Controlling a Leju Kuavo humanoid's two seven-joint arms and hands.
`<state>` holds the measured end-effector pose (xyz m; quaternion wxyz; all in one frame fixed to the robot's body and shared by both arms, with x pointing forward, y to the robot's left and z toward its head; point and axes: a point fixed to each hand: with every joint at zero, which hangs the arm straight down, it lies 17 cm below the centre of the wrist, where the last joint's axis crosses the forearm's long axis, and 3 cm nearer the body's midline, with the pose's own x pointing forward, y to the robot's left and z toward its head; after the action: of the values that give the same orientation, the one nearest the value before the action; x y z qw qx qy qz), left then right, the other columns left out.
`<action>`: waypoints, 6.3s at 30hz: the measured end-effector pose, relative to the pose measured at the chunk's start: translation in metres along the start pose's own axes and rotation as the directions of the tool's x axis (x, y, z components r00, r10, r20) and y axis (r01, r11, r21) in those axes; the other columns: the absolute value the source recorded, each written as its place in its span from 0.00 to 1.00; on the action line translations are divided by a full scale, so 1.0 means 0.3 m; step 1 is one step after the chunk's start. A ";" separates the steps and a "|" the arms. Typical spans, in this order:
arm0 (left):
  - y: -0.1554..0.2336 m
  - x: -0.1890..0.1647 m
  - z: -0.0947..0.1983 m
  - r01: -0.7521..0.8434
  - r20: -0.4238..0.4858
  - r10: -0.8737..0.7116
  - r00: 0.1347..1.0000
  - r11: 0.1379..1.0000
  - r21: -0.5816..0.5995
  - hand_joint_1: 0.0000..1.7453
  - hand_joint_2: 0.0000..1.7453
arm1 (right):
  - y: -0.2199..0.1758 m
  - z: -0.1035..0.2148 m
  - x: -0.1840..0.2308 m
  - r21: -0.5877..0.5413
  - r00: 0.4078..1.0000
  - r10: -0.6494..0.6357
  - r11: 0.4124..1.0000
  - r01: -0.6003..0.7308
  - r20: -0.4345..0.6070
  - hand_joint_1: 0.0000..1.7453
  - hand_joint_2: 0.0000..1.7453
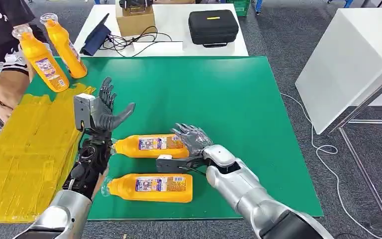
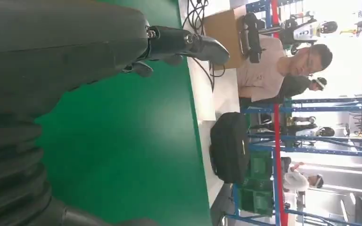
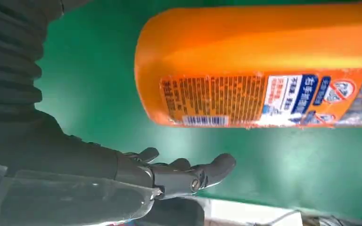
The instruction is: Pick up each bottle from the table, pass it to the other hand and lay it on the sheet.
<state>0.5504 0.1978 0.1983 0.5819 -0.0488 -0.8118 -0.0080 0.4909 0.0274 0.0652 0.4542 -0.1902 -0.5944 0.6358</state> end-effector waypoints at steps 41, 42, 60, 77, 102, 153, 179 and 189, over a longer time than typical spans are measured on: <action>-0.097 0.056 -0.037 -0.048 0.028 0.049 0.998 0.998 -0.049 0.00 1.00 | -0.101 -0.039 -0.072 0.057 0.995 0.044 0.998 -0.039 -0.089 0.00 1.00; -0.097 0.056 -0.037 -0.048 0.028 0.049 0.998 0.998 -0.049 0.00 1.00 | -0.100 -0.040 -0.071 0.058 0.995 0.045 0.998 -0.040 -0.089 0.00 1.00; -0.098 0.047 -0.034 -0.053 0.021 0.054 0.998 0.998 -0.046 0.00 1.00 | -0.058 -0.043 0.009 0.073 0.999 0.030 0.997 -0.027 -0.035 0.00 1.00; -0.115 0.028 -0.029 -0.065 0.004 0.066 0.998 0.996 -0.057 0.00 1.00 | -0.051 -0.046 0.038 0.078 1.000 0.018 0.997 -0.017 -0.019 0.00 1.00; -0.273 0.056 -0.036 -0.076 0.002 0.078 0.997 0.984 -0.162 0.00 1.00 | 0.048 0.010 -0.135 0.167 0.976 -0.127 0.973 0.157 -0.178 0.00 1.00; -0.236 -0.010 0.004 -0.080 -0.036 0.076 0.996 0.990 -0.114 0.00 1.00 | 0.081 0.016 -0.131 0.122 0.987 -0.025 0.991 0.046 -0.162 0.95 1.00; 0.008 -0.070 0.077 -0.064 -0.044 0.066 0.997 0.997 0.038 0.00 1.00 | 0.062 0.037 -0.069 -0.005 0.997 0.048 0.999 -0.048 -0.067 0.76 1.00; 0.093 -0.118 0.147 -0.085 -0.074 0.092 0.993 0.992 0.094 0.00 1.00 | 0.127 0.122 -0.179 -0.017 0.991 0.032 0.999 -0.035 -0.127 0.78 1.00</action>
<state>0.5226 0.2263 0.1492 0.6145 -0.0578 -0.7850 0.0526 0.4766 -0.0324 0.0218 0.4785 -0.2444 -0.5671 0.6242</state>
